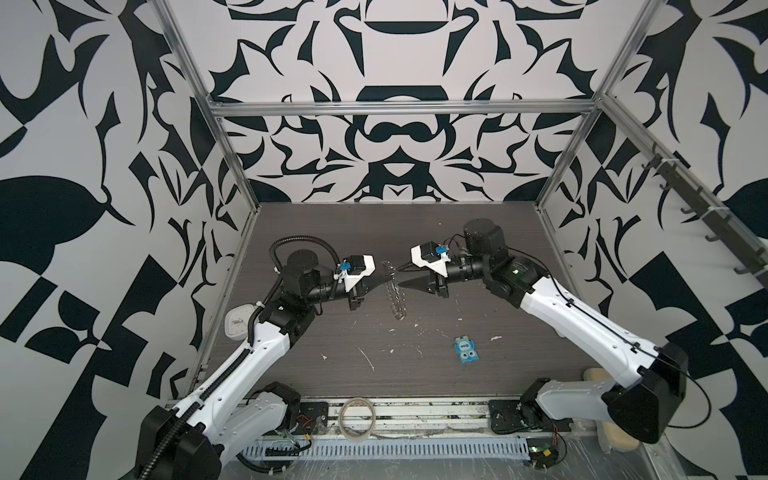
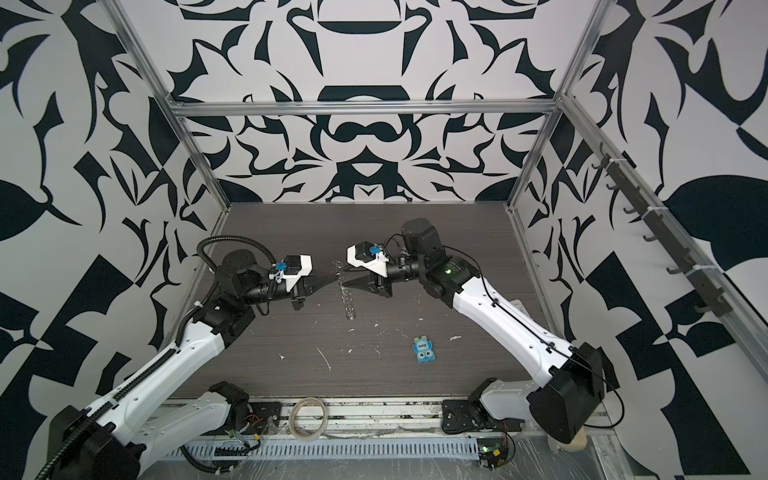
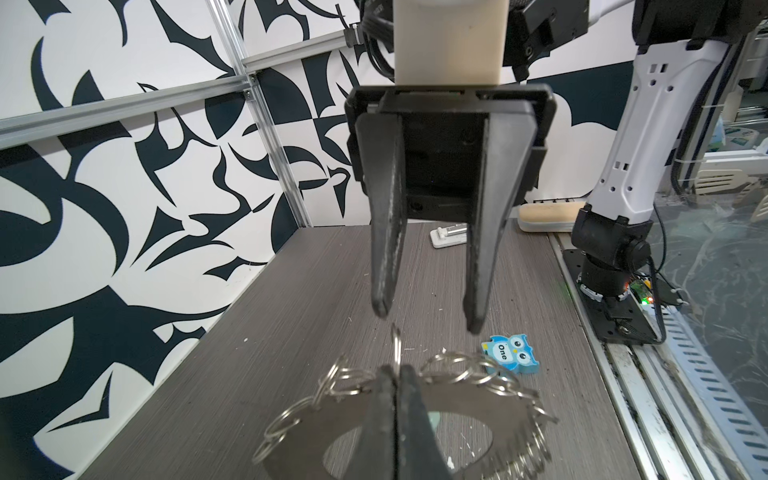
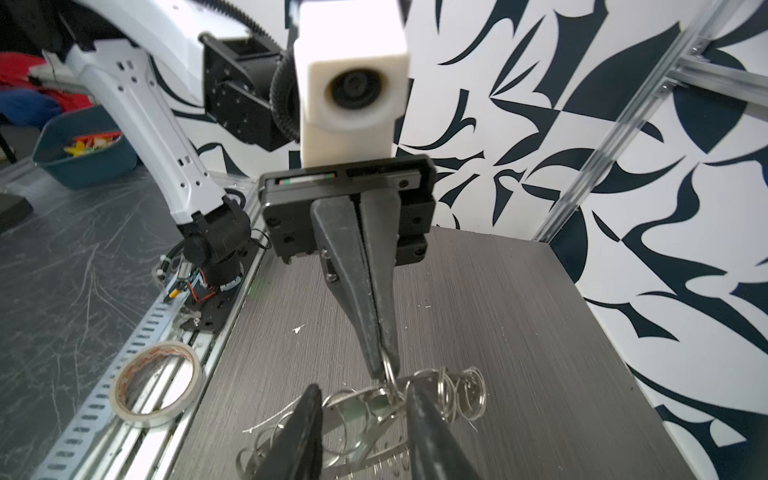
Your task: Remove the keys from the keyring
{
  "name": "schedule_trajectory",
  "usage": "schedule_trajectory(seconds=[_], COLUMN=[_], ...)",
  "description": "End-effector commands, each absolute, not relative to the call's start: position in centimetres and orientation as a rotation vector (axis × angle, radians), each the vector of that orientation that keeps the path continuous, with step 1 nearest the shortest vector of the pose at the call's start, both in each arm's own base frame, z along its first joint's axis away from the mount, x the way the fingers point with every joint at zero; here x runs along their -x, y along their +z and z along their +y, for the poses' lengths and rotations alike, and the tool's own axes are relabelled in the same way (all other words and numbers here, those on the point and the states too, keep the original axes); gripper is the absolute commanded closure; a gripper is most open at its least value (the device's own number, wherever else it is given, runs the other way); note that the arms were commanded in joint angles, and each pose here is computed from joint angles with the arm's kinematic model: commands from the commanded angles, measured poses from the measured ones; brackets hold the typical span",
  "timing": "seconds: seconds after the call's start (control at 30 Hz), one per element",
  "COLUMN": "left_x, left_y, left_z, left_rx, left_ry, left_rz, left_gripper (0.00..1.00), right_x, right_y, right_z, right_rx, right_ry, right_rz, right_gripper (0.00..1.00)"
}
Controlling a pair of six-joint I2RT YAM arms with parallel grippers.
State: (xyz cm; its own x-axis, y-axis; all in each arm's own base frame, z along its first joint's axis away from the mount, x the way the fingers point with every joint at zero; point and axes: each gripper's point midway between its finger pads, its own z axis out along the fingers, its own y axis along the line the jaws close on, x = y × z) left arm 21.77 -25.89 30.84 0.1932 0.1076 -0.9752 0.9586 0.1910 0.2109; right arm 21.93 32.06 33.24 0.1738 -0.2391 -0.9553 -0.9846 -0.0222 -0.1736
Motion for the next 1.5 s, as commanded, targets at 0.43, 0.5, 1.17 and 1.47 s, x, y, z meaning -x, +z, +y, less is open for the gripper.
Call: schedule_trajectory(seconds=[0.43, 0.5, 1.17, 1.47], left_x=[-20.0, -20.1, -22.4, -22.4], left_y=[36.2, 36.7, 38.1, 38.1], left_z=[-25.7, -25.8, -26.9, -26.8], left_rx=[-1.319, -1.328, -1.303, -1.294], left_ry=[-1.043, -1.073, -1.171, -1.167], left_rz=[0.969, 0.954, 0.877, 0.876], left_gripper=[1.00, 1.00, 1.00, 1.00], right_x=[-23.8, -23.8, -22.7, -22.1], right_y=[34.0, 33.7, 34.3, 33.9], right_z=[26.9, 26.8, 28.9, 30.6], right_rx=[0.998, 0.969, 0.984, 1.025], right_ry=[0.974, 0.997, 1.307, 1.261], right_rz=[1.299, 1.290, 1.248, 1.248], right_gripper=[0.62, 0.62, 0.51, 0.43])
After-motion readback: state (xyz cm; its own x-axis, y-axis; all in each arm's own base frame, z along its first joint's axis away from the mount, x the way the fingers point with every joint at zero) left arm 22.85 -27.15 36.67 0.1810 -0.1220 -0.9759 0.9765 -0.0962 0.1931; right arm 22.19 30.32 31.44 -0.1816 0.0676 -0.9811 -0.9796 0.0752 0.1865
